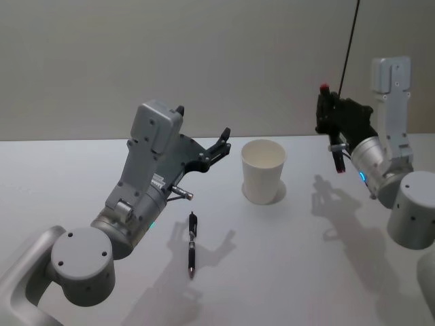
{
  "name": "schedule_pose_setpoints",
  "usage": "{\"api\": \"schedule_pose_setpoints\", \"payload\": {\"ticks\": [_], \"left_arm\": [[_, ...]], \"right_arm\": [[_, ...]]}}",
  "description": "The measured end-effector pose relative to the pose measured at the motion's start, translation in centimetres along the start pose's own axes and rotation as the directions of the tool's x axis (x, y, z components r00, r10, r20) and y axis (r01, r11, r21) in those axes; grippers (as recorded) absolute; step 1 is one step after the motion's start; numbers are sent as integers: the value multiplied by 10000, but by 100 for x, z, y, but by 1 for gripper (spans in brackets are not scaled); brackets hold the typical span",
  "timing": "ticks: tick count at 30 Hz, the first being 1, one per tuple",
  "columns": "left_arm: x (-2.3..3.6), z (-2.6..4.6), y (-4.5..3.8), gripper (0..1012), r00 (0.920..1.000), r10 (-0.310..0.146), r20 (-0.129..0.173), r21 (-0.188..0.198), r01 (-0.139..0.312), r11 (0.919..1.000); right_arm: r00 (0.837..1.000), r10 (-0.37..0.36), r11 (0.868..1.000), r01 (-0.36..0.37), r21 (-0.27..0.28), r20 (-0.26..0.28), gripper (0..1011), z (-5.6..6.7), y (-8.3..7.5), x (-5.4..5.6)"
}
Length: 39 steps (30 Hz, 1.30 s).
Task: Place the pen into the pen holder.
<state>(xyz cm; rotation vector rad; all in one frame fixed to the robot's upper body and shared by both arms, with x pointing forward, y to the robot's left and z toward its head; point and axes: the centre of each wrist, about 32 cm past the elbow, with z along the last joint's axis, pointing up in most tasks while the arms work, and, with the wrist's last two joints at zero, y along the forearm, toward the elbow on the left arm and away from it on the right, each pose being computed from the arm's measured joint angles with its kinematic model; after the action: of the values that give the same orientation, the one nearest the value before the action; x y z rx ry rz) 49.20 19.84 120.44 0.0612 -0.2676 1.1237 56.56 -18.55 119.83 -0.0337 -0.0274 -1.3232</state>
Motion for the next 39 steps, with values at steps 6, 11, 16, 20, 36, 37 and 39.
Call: {"api": "schedule_pose_setpoints", "payload": {"ticks": [6, 11, 16, 20, 36, 37, 39], "left_arm": [[0, 0, 0, 1004, 10000, 0, 0, -1, 0, 10000], [0, 0, 0, 1004, 10000, 0, 0, 0, 0, 10000], [0, 0, 0, 1004, 10000, 0, 0, 0, 0, 10000], [0, 0, 0, 1004, 10000, 0, 0, -1, 0, 10000], [0, 0, 0, 1004, 10000, 0, 0, -1, 0, 10000], [0, 0, 0, 1004, 10000, 0, 0, 0, 0, 10000], [0, 0, 0, 1004, 10000, -1, 0, -1, 1, 10000]], "right_arm": [[9989, 399, 9938, -424, 1023, 262, 177, -51, 59, -47], [9961, 700, 9817, -782, 1738, 530, 177, -125, 152, -108], [9936, 858, 9709, -1000, 2177, 737, 177, -187, 227, -150], [9912, 972, 9626, -1166, 2445, 896, 177, -244, 287, -186], [9849, 1337, 9408, -1610, 2984, 1100, 177, -438, 478, -277], [9849, 1362, 9405, -1624, 2983, 1070, 177, -457, 494, -284], [9847, 1387, 9389, -1645, 3023, 1051, 177, -471, 508, -291]]}}
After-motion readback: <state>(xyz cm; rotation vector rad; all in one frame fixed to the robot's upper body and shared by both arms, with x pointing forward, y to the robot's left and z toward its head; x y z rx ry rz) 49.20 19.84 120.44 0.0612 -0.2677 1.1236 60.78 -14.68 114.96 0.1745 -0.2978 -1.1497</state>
